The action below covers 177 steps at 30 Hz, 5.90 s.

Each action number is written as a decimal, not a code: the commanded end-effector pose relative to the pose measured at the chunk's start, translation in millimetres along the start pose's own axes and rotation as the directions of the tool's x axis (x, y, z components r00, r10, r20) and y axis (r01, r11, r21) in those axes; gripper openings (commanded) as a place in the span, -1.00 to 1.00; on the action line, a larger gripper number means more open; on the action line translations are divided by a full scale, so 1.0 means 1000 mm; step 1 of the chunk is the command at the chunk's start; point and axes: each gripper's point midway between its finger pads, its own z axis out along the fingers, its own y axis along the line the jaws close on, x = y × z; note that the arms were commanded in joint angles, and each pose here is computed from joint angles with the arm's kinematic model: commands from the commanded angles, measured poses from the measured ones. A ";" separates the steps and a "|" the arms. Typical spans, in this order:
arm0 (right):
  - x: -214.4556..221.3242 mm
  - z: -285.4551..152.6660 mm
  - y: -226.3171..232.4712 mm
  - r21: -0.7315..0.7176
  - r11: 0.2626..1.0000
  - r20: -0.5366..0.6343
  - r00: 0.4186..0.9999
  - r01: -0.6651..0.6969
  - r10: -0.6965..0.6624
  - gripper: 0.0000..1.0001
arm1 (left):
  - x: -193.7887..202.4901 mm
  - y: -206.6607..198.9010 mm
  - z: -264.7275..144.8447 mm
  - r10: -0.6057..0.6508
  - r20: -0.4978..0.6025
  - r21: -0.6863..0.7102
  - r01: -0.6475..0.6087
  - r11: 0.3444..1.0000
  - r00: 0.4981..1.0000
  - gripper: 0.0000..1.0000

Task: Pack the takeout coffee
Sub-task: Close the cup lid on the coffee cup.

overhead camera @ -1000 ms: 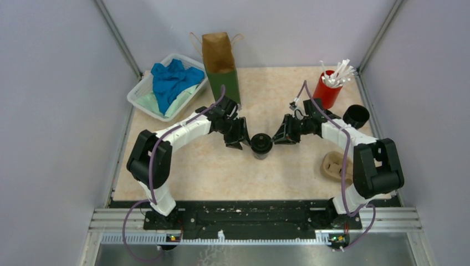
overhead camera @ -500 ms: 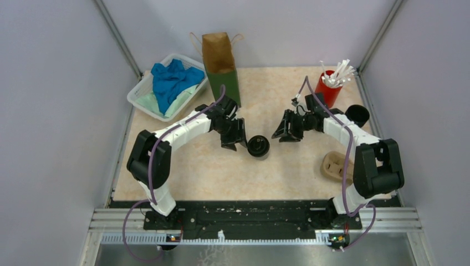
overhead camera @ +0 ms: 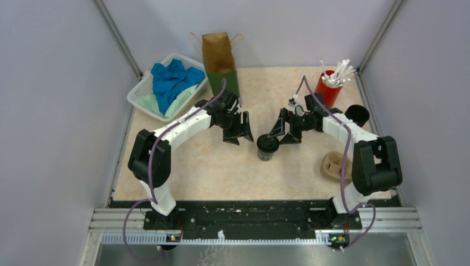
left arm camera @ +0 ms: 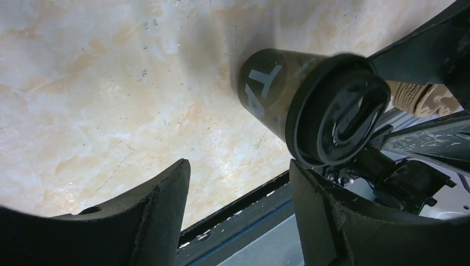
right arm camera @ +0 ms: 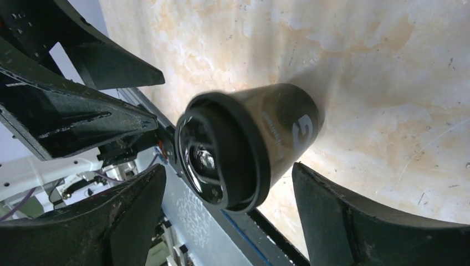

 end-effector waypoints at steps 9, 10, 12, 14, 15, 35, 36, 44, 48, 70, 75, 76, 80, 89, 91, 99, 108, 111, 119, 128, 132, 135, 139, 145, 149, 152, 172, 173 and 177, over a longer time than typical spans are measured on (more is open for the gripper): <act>0.004 -0.007 -0.001 0.001 0.998 0.047 0.997 0.068 -0.068 0.79 | 0.004 -0.031 -0.008 0.034 0.016 0.201 -0.037 0.979 0.999 0.83; 0.003 -0.005 0.000 -0.012 0.998 0.050 0.997 0.058 -0.057 0.78 | 0.004 -0.034 -0.008 0.029 0.015 0.218 -0.031 0.976 0.999 0.84; 0.000 -0.002 0.003 -0.042 0.998 0.056 0.997 0.047 -0.044 0.75 | 0.003 -0.036 -0.006 0.014 0.015 0.234 -0.017 0.972 1.000 0.85; 0.001 0.001 0.005 -0.066 0.997 0.050 0.998 0.028 -0.025 0.70 | 0.002 -0.037 -0.003 0.008 0.013 0.237 -0.011 0.972 1.000 0.83; 0.003 0.002 0.005 -0.079 0.997 0.042 0.999 0.019 -0.015 0.66 | 0.002 -0.036 -0.001 0.005 0.009 0.236 -0.007 0.972 1.000 0.80; 0.019 0.019 -0.014 -0.066 0.997 0.011 0.999 -0.044 0.045 0.44 | 0.012 -0.028 0.025 -0.030 -0.066 0.257 0.046 0.965 0.997 0.52; 0.020 0.019 -0.013 -0.073 0.996 0.007 0.999 -0.046 0.047 0.47 | 0.013 -0.027 0.025 -0.032 -0.068 0.254 0.048 0.966 0.997 0.50; 0.029 0.014 0.001 -0.123 0.992 -0.012 1.000 -0.005 0.004 0.72 | 0.022 -0.018 0.029 -0.034 -0.078 0.237 0.051 0.970 0.996 0.46; 0.038 0.018 -0.001 -0.111 0.994 -0.036 0.999 0.002 -0.006 0.76 | 0.025 -0.013 0.031 -0.036 -0.080 0.231 0.053 0.972 0.996 0.45; 0.051 0.020 0.012 -0.163 0.986 -0.041 0.999 0.022 -0.029 0.95 | 0.033 0.008 0.046 -0.043 -0.087 0.173 0.058 0.983 0.995 0.37; 0.050 0.031 -0.001 -0.127 0.992 -0.054 0.999 -0.001 -0.006 0.85 | 0.033 0.010 0.048 -0.047 -0.085 0.164 0.060 0.985 0.995 0.36; 0.054 0.034 -0.006 -0.118 0.993 -0.062 0.998 -0.004 -0.003 0.82 | 0.033 0.011 0.049 -0.051 -0.087 0.163 0.065 0.984 0.995 0.36; 0.075 0.050 -0.055 0.019 0.999 -0.066 0.997 -0.027 0.028 0.75 | 0.037 0.017 0.055 -0.064 -0.090 0.163 0.078 0.984 0.994 0.34; 0.053 0.038 -0.040 0.019 1.000 0.013 1.000 -0.013 0.013 0.66 | 0.014 -0.008 0.034 -0.008 -0.025 0.200 0.013 0.980 1.000 0.42; 0.049 0.034 -0.031 -0.022 0.999 0.007 1.000 -0.026 0.027 0.69 | 0.011 -0.014 0.031 -0.003 -0.019 0.215 0.007 0.977 1.000 0.43; 0.027 0.005 0.006 -0.197 0.980 0.013 1.000 -0.025 0.028 0.88 | 0.018 0.004 0.053 -0.030 -0.072 0.166 0.041 0.985 0.997 0.37; 0.017 0.018 0.002 -0.239 0.970 -0.025 0.999 -0.045 0.040 0.75 | 0.023 0.014 0.058 -0.027 -0.085 0.138 0.039 0.990 0.996 0.35; 0.029 0.040 -0.035 -0.231 0.966 -0.037 0.994 -0.112 0.106 0.51 | 0.029 0.022 0.063 -0.043 -0.096 0.121 0.055 0.991 0.994 0.34; 0.032 0.035 -0.034 -0.271 0.954 0.013 0.990 -0.132 0.140 0.36 | 0.037 0.034 0.062 -0.046 -0.105 0.110 0.058 0.992 0.993 0.31; 0.024 0.006 0.005 -0.259 0.966 0.001 1.000 -0.002 0.002 0.73 | 0.023 0.016 0.048 -0.004 -0.078 0.145 0.015 0.989 0.997 0.38; 0.030 0.014 0.003 -0.254 0.967 -0.014 1.000 0.004 -0.007 0.71 | 0.014 -0.003 0.033 0.020 -0.056 0.202 -0.009 0.979 0.998 0.52; 0.025 0.017 0.002 -0.254 0.967 -0.001 1.000 -0.012 0.012 0.58 | 0.008 -0.013 0.024 0.022 -0.039 0.237 -0.012 0.971 0.999 0.64; 0.023 0.021 -0.002 -0.252 0.967 0.000 0.999 -0.036 0.037 0.41 | 0.001 -0.021 0.015 0.009 -0.019 0.275 -0.004 0.961 1.000 0.69; 0.020 0.019 0.003 -0.271 0.962 0.013 0.999 -0.038 0.043 0.48 | -0.002 -0.030 0.008 -0.022 -0.012 0.341 0.025 0.940 1.000 0.74; 0.019 0.019 0.003 -0.277 0.960 0.008 0.999 -0.040 0.044 0.52 | -0.004 -0.034 0.003 -0.021 0.001 0.370 0.019 0.929 1.000 0.84; 0.017 0.013 0.003 -0.285 0.958 0.024 0.998 -0.045 0.054 0.55 | -0.005 -0.031 -0.002 -0.026 0.012 0.362 0.020 0.932 1.000 0.86; 0.011 0.009 -0.013 -0.265 0.961 0.047 0.994 -0.082 0.097 0.01 | -0.003 -0.009 0.013 -0.082 -0.028 0.326 0.087 0.942 0.996 0.06; 0.012 0.009 -0.013 -0.266 0.961 0.046 0.994 -0.081 0.097 0.00 | 0.000 -0.008 0.015 -0.079 -0.035 0.320 0.086 0.944 0.996 0.03; 0.013 0.008 -0.011 -0.275 0.958 0.046 0.994 -0.085 0.101 0.00 | 0.007 -0.005 0.018 -0.076 -0.046 0.311 0.087 0.946 0.996 0.01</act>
